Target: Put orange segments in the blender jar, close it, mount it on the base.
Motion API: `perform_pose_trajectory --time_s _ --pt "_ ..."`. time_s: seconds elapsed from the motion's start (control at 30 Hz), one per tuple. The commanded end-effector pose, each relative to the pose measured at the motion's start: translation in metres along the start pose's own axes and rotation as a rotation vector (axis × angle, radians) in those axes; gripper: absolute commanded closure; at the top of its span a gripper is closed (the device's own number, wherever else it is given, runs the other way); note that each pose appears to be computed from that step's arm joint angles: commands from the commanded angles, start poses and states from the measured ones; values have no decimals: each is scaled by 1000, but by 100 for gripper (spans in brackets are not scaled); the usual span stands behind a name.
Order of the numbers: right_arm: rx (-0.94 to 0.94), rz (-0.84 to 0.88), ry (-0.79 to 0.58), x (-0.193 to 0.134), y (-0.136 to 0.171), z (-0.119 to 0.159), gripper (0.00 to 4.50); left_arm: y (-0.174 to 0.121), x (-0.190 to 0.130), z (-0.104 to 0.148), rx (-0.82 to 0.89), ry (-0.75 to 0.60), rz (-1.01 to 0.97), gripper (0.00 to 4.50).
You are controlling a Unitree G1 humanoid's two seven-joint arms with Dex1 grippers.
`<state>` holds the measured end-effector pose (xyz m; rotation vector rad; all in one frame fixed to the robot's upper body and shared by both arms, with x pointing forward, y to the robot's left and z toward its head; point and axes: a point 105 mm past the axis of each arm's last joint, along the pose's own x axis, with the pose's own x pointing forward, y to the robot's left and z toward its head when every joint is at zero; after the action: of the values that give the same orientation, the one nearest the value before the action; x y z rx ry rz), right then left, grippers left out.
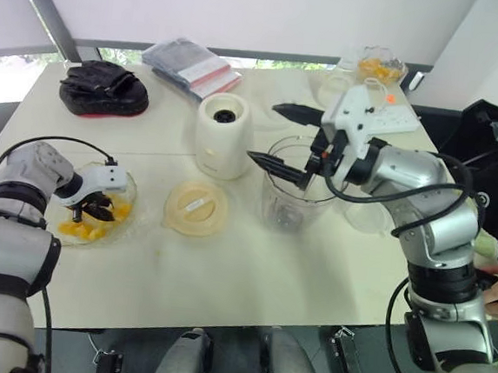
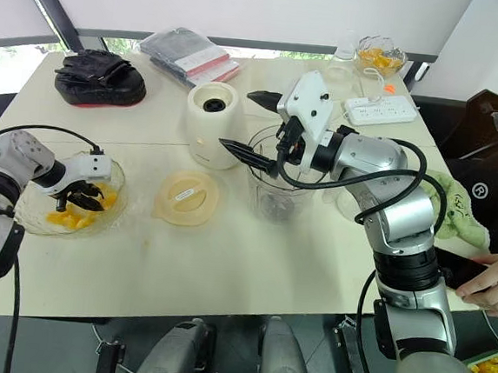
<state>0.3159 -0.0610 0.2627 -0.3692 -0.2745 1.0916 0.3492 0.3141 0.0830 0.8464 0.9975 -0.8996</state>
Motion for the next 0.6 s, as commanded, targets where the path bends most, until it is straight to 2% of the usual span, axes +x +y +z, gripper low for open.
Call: perform_pose_trajectory --time_s 0.03,0.2,0.47,0.6 --pt "-55 -9 -44 -2 -5 16 0 -3 -5 -15 -22 38 -6 292" --pt "-57 -10 -43 -1 -5 15 0 3 -11 -16 -4 72 22 292" --pt "-60 -14 -43 -2 -5 13 0 14 -12 -6 145 132 95 292" --pt "-63 -21 -43 -1 -6 13 0 13 -10 -2 139 121 77 292"
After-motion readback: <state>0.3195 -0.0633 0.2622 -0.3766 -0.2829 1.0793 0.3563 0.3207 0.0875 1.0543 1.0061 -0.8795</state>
